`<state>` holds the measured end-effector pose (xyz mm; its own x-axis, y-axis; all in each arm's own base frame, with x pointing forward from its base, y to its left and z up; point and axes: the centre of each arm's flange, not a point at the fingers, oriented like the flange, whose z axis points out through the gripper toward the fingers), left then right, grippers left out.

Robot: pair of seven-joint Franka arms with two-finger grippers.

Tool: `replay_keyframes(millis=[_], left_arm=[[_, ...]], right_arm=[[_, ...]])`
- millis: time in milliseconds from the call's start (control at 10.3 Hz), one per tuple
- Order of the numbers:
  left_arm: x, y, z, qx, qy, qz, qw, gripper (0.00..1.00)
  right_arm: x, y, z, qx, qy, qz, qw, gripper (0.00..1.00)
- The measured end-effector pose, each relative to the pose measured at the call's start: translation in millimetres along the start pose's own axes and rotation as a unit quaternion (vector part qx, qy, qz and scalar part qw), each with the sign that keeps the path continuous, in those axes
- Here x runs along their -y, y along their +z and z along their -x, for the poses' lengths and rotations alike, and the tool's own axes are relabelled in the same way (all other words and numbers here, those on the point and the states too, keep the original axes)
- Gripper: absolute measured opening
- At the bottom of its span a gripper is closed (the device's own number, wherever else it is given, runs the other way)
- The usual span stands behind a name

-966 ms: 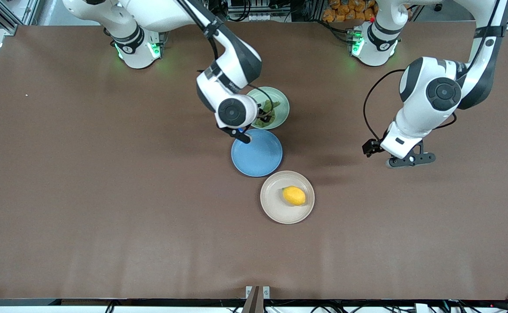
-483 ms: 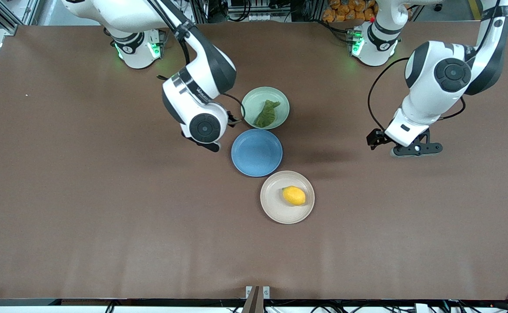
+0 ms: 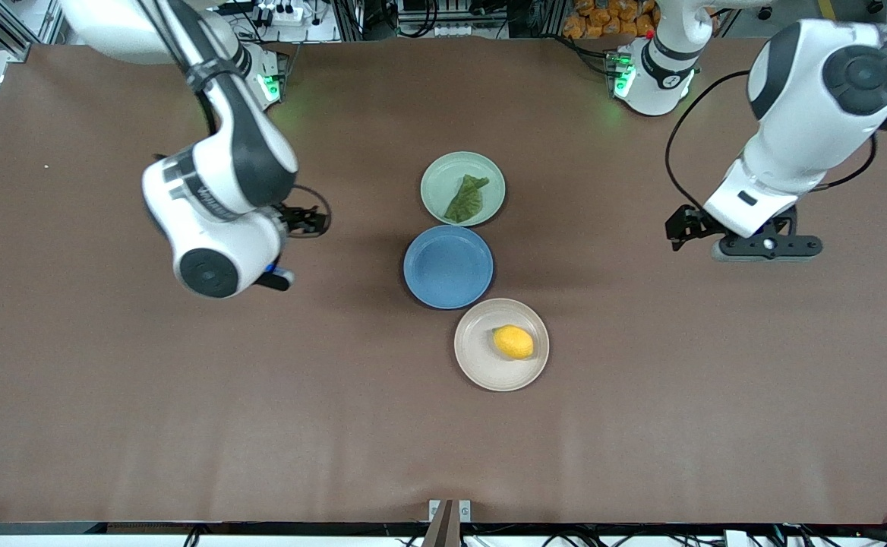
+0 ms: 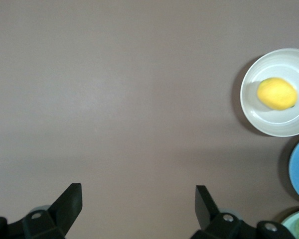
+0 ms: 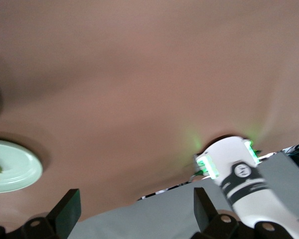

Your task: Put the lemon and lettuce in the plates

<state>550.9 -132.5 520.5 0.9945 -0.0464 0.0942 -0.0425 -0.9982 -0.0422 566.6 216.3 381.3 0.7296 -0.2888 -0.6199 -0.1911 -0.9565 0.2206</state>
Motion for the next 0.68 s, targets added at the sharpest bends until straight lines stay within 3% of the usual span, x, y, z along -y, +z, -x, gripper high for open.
replay_keyframes(millis=[387,676], left_arm=[[5,-58,-5,0.009,-0.009,0.009,1.000,1.00],[7,-72,0,0.027,-0.004,0.007,1.000,1.00]], right_arm=[[-39,-19,-9,-0.040,-0.015,0.028,0.999,1.00],[-107,-67,-11,-0.076,-0.036,-0.016,0.996,1.00]])
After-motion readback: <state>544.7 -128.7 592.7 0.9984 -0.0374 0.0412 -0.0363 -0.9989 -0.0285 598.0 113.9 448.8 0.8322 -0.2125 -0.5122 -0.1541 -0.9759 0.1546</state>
